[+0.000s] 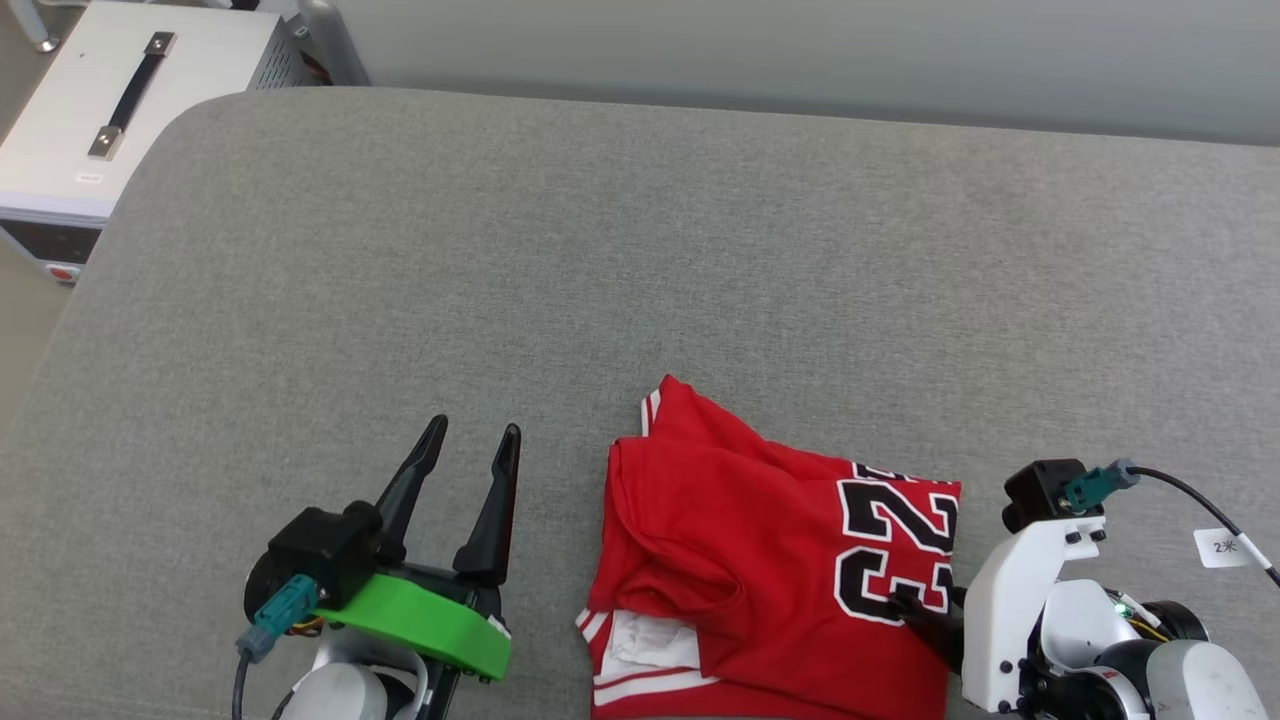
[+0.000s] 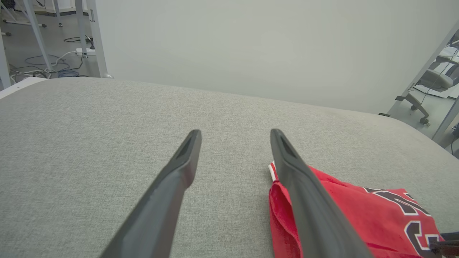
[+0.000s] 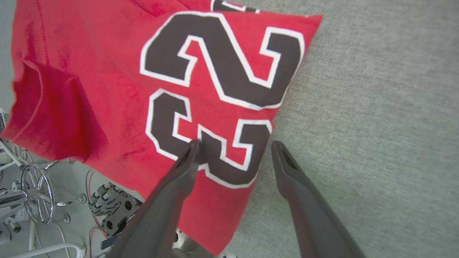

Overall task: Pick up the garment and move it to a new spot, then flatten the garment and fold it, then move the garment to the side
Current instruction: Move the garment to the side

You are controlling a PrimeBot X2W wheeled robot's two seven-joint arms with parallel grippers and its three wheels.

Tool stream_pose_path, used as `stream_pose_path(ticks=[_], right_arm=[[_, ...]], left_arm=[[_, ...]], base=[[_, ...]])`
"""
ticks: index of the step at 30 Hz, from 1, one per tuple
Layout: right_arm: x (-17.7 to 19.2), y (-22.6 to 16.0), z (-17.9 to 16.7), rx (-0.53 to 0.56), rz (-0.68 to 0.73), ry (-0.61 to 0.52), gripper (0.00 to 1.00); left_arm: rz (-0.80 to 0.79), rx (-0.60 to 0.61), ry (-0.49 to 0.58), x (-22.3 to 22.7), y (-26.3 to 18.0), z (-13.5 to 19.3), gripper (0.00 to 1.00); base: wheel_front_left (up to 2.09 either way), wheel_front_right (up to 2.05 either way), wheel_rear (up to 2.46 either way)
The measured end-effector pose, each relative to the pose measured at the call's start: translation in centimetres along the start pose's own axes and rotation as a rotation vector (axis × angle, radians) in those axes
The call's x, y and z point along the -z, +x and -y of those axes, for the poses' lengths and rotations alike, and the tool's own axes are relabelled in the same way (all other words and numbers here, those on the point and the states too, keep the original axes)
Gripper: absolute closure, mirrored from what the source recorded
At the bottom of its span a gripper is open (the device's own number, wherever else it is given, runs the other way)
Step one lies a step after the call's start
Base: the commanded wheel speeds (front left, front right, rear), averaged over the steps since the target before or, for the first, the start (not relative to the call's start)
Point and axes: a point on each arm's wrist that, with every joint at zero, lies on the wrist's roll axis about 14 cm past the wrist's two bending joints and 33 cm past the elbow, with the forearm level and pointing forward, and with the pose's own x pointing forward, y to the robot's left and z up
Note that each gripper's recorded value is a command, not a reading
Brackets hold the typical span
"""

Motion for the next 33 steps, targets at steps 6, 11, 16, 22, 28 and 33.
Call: stream_pose_path(ticks=[6, 11, 16, 22, 28, 33], right_arm=[[0.7, 2.1, -0.8, -0.033, -0.066, 0.007, 0.00], [1.7, 3.5, -1.2, -0.051, -0.124, 0.004, 0.00], [2.2, 4.1, -1.7, -0.062, -0.142, -0.042, 1.00], [0.6, 3.5, -1.6, -0.051, -0.043, -0.117, 1.00], [-1.0, 1.3, 0.5, 0.026, 0.047, -0.262, 1.00], [-2.2, -1.9, 3.7, 0.131, 0.088, -0.396, 1.00]], left_arm=[[-0.023, -0.030, 0.001, 0.7, -0.2, -0.9, 0.00], [-0.035, -0.046, 0.004, 1.0, -0.2, -1.4, 0.00], [-0.039, -0.053, 0.006, 1.1, -0.3, -1.6, 0.00], [-0.026, -0.034, 0.008, 0.7, -0.3, -1.1, 0.00], [-0.024, 0.005, 0.010, 0.6, -0.3, 0.0, 0.00], [-0.030, 0.087, -0.005, 0.9, 0.3, 2.5, 0.00]], base=[[0.00, 0.00, 0.00], [0.00, 0.00, 0.00], [0.00, 0.00, 0.00], [0.00, 0.00, 0.00], [0.00, 0.00, 0.00], [0.00, 0.00, 0.00]])
